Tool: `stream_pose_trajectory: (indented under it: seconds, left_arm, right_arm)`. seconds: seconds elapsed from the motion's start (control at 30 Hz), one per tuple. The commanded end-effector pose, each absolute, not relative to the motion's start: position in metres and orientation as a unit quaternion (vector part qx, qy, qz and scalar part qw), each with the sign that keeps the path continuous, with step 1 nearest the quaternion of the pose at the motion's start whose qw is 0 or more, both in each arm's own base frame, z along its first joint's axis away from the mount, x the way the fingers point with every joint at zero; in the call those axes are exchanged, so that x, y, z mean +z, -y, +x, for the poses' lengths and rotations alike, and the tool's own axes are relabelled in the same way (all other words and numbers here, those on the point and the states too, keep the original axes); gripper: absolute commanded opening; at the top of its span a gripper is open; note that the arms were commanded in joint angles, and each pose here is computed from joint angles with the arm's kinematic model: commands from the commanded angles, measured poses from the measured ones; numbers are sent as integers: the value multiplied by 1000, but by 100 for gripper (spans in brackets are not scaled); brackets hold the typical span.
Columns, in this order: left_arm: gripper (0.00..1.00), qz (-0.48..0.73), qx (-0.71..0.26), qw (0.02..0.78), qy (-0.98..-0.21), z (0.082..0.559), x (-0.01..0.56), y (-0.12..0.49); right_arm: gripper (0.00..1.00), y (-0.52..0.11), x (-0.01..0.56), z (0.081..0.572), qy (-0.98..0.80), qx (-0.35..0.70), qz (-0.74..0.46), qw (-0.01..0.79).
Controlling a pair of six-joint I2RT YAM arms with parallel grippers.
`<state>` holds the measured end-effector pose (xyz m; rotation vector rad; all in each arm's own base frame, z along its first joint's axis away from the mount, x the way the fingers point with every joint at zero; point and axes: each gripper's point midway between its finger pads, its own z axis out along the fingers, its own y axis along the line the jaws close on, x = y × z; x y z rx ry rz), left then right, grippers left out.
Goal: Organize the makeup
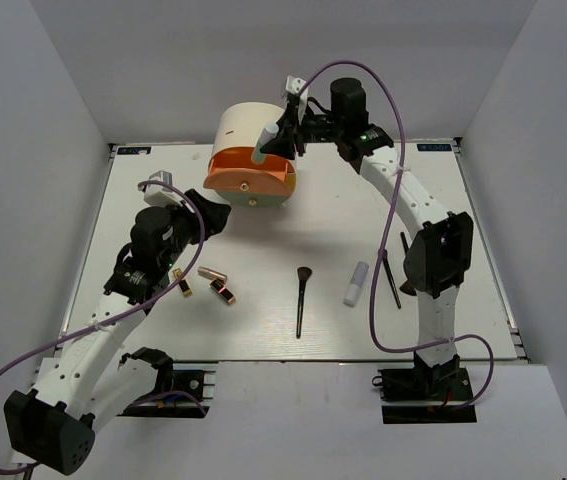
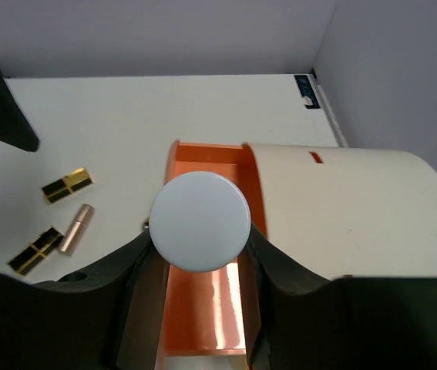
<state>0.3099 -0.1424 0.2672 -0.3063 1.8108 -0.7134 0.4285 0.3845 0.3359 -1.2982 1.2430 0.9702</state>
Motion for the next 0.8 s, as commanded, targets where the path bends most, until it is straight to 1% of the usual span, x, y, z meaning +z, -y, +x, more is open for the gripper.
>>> stream_pose_trajectory:
  seconds: [0.0, 0.1, 0.13, 0.2, 0.23, 0.3, 0.33, 0.37, 0.4, 0.47, 0.6, 0.77]
  left_arm:
    - [77, -119, -312, 574, -748, 309, 283, 144]
    - [78, -95, -317, 592, -735, 314, 300, 149]
    - [80, -73, -310, 604, -731, 316, 306, 150]
    - [82, -31, -323, 618, -716, 318, 324, 161]
    - [86, -1, -318, 638, -701, 319, 335, 163]
    - [88, 43, -325, 652, -683, 321, 346, 170]
    - [89, 71, -314, 663, -676, 322, 348, 172]
    - [91, 90, -307, 672, -668, 322, 352, 174]
    - [91, 131, -304, 686, -648, 320, 357, 180]
    - [93, 165, -300, 704, -623, 318, 366, 184]
    - [94, 243, -261, 726, -588, 314, 366, 189]
    - [96, 300, -222, 739, -561, 314, 364, 192]
  right_arm:
    - [0, -384, 408, 398, -436, 465, -517, 571]
    - [0, -391, 415, 392, -407, 500, -514, 566]
    - [0, -391, 418, 385, -415, 530, -501, 544]
    - [0, -392, 429, 384, -391, 544, -498, 551]
    - [0, -391, 431, 382, -394, 558, -492, 539]
    - [0, -390, 438, 380, -376, 562, -499, 542]
    - [0, -393, 437, 372, -374, 574, -503, 526]
    - [0, -389, 436, 375, -375, 575, -504, 525]
    - [0, -387, 438, 373, -369, 575, -507, 525]
    - [0, -383, 433, 367, -369, 583, -514, 509]
    - [0, -376, 433, 363, -368, 586, -516, 504]
    - [0, -369, 436, 361, -366, 586, -517, 504]
